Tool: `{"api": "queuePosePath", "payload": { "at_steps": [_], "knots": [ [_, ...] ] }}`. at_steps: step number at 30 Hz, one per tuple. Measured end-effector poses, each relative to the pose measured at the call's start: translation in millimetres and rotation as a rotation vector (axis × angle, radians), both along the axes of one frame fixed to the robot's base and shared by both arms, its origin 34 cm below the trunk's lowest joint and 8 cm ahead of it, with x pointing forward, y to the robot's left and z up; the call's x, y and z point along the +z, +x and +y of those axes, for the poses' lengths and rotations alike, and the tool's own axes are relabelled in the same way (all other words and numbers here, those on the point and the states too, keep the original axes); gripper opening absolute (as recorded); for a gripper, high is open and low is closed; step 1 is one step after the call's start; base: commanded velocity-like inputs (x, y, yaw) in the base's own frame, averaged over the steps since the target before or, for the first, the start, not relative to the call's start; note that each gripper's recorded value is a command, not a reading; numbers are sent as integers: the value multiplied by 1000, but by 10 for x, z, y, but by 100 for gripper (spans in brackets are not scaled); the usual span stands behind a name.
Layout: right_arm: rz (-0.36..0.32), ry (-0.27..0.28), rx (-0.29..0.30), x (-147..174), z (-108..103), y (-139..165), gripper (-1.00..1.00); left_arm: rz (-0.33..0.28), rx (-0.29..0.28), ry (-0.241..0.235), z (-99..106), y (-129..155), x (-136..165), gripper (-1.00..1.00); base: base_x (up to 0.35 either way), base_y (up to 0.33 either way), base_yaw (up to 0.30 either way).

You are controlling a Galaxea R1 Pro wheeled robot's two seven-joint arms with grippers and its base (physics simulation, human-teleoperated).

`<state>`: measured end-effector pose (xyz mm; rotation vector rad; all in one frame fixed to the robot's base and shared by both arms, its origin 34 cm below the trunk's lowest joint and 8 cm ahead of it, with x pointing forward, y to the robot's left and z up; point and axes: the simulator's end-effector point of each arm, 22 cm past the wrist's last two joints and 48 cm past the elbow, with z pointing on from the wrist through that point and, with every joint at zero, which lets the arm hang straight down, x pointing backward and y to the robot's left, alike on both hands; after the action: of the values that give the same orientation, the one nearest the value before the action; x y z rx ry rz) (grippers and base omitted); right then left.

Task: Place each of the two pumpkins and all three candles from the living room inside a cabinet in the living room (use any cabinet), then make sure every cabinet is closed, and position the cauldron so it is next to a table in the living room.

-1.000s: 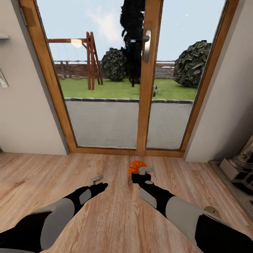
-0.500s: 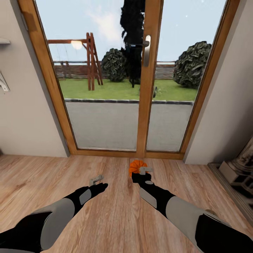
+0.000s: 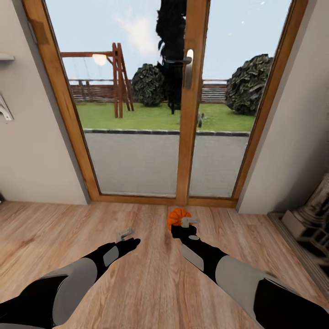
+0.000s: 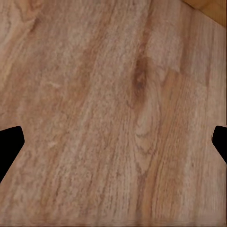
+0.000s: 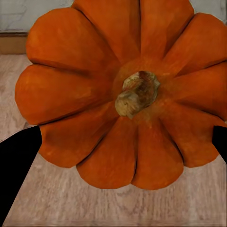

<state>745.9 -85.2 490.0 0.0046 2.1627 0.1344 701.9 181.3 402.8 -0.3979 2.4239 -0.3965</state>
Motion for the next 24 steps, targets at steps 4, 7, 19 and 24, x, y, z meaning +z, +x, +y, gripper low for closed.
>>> {"api": "queuePosePath", "payload": {
  "at_steps": [4, 7, 19, 24],
  "knots": [
    [0, 0, 0, -2, -1, -1, -100, 0, -1, -1, -5, 0, 0, 100, -240, -204, 0],
    [1, 0, 0, -3, -1, -1, -100, 1, -3, -3, -23, -3, 0, 100, -242, -206, 0],
    [3, 1, -2, -9, -7, -3, -100, -1, -9, -10, -71, -4, 6, 100, -250, -201, 0],
    [4, 2, -3, -17, -7, -9, -100, -1, -9, -10, -71, -4, 5, 100, -274, -183, 0]
  ]
}}
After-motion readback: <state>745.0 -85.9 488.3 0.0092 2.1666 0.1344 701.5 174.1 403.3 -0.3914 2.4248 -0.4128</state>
